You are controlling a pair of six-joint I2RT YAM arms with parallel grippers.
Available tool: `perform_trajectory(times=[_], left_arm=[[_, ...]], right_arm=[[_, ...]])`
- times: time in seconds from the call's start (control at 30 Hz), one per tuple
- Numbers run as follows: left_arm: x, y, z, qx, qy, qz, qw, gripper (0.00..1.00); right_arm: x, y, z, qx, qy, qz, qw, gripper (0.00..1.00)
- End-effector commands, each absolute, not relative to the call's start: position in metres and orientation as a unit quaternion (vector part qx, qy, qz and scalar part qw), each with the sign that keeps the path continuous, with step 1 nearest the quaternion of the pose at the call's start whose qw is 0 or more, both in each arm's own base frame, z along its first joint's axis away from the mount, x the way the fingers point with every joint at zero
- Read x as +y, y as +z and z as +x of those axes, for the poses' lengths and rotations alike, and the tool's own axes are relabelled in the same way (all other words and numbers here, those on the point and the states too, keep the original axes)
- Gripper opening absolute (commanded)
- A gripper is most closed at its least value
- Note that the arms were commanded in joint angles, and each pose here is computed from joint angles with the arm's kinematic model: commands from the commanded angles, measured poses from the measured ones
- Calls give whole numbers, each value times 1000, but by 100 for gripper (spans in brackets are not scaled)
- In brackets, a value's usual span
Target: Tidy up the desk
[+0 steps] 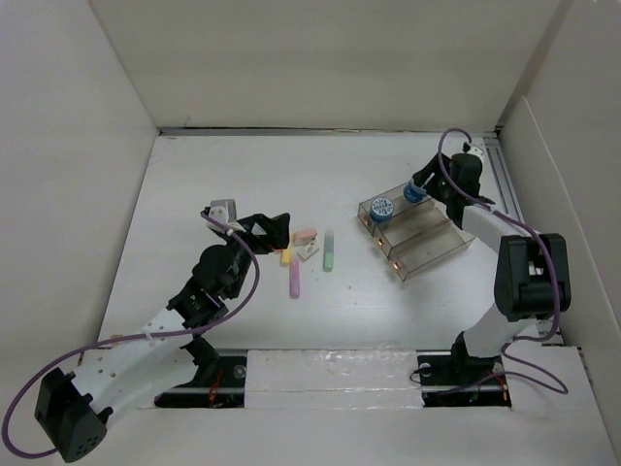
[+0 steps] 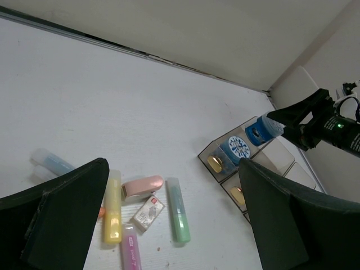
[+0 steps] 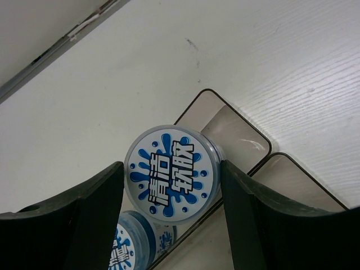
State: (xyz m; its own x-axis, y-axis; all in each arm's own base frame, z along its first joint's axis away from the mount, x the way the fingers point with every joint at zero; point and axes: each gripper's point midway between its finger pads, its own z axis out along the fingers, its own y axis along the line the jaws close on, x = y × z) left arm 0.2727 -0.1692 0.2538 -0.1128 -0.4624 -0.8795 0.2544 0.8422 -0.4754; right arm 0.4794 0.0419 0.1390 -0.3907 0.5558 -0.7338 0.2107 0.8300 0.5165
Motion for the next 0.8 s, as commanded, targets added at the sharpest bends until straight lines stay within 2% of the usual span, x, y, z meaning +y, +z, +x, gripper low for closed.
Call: perform_trajectory(times=[0.0,0.03,0.1,0.13,0.4,0.47,0.5,0.53,0.57,0.6,0.63,0.67,0.73,0.77], left_arm=[[-171,278,274,672,-286,-77,678,95],[-171,277,275,674,-283,-77,677,95],[-172,277,275,676,-282,-76,676,95],[-173,278,275,676,-284,-76,676,95],[-175,272,278,686,-275,-72,670,94],[-177,271,279,687,-275,-68,669,89],[-178,270,279,689,-275,-66,668,87],[-181,269,280,691,-276,-62,666,84],[-184,269,281,691,-275,-51,666,76],[-186,268,281,693,-274,-45,666,71],[-189,260,284,700,-267,-37,661,65],[-191,260,286,703,-264,-35,660,47],[-195,246,292,719,-245,-24,650,24],[-196,247,295,720,-241,-25,650,9]], right_arm=[[44,175,493,790,160,225,547,60],[47,170,495,795,157,225,541,74],[47,171,496,798,155,224,538,77],[47,169,498,800,153,225,535,84],[58,202,496,787,161,215,556,88],[62,218,491,778,167,210,568,87],[63,224,488,775,172,207,571,84],[73,223,482,778,187,194,568,69],[84,244,475,761,210,180,587,53],[92,251,469,754,225,171,593,34],[104,243,459,758,244,157,585,4],[122,253,452,747,267,140,592,0],[142,269,433,738,293,107,598,0],[152,266,424,741,299,91,594,0]])
